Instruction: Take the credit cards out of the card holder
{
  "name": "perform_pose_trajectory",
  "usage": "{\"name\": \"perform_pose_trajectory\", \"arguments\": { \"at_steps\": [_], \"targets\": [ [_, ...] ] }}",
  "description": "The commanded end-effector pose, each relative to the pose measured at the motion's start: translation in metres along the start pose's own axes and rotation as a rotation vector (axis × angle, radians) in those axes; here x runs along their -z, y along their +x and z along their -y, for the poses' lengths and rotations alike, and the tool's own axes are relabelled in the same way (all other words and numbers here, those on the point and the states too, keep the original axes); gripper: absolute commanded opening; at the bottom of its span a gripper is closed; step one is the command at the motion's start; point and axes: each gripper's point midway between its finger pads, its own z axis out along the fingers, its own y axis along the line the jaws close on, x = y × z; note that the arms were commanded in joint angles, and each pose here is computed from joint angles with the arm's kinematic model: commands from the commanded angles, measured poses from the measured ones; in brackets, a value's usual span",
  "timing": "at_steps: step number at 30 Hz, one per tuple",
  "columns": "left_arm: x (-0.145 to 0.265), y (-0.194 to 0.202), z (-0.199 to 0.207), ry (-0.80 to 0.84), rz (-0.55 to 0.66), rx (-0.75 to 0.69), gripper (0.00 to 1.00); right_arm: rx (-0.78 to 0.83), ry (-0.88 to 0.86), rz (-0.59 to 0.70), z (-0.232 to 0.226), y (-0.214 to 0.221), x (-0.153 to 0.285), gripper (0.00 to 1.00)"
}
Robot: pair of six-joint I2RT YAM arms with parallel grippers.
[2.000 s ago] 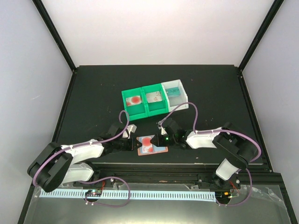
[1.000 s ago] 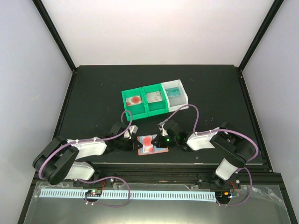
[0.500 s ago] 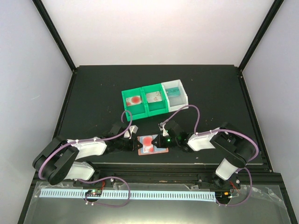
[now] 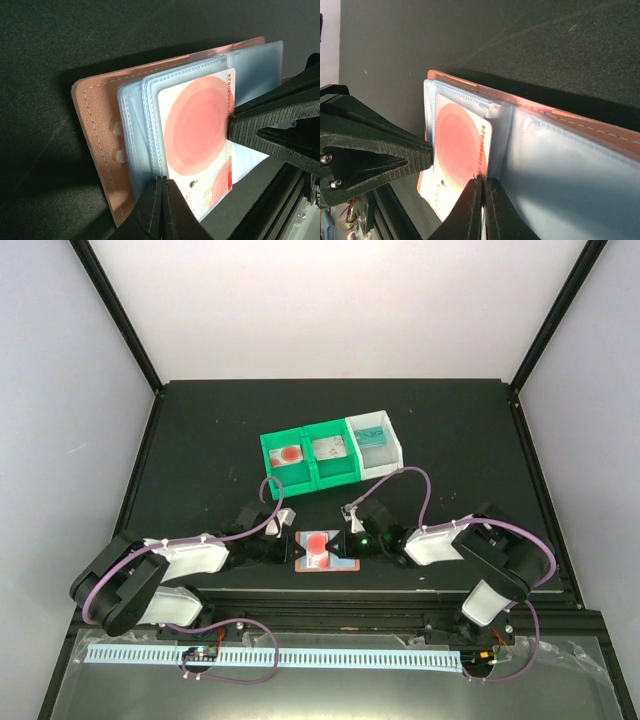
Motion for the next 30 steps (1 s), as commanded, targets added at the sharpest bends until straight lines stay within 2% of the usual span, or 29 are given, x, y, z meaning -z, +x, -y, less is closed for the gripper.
{"name": "perform_pose_trajectory", "arguments": {
  "at_steps": [1,26,28,30],
  "targets": [
    [0.0,-0.0003,-0.0171,-0.088,0.006,0.014,0.02,-0.003,-0.053,0.004,-0.0047,0.001,0.0037,0.01],
    [0.0017,-0.0016,-0.0191,-0.1,0.021,0.025,0.02,-0.02,-0.119,-0.014,-0.0057,0.0081,0.0065,0.01],
    [0.0014,-0.0016,-0.0194,-0.102,0.02,0.025,0.02,-0.025,-0.105,-0.012,-0.0022,0.0085,0.0061,0.04],
    [0.0015,-0.0017,-0.02,-0.104,0.02,0.027,0.02,-0.023,-0.102,-0.011,-0.0006,0.0095,0.0057,0.02]
  ]
}}
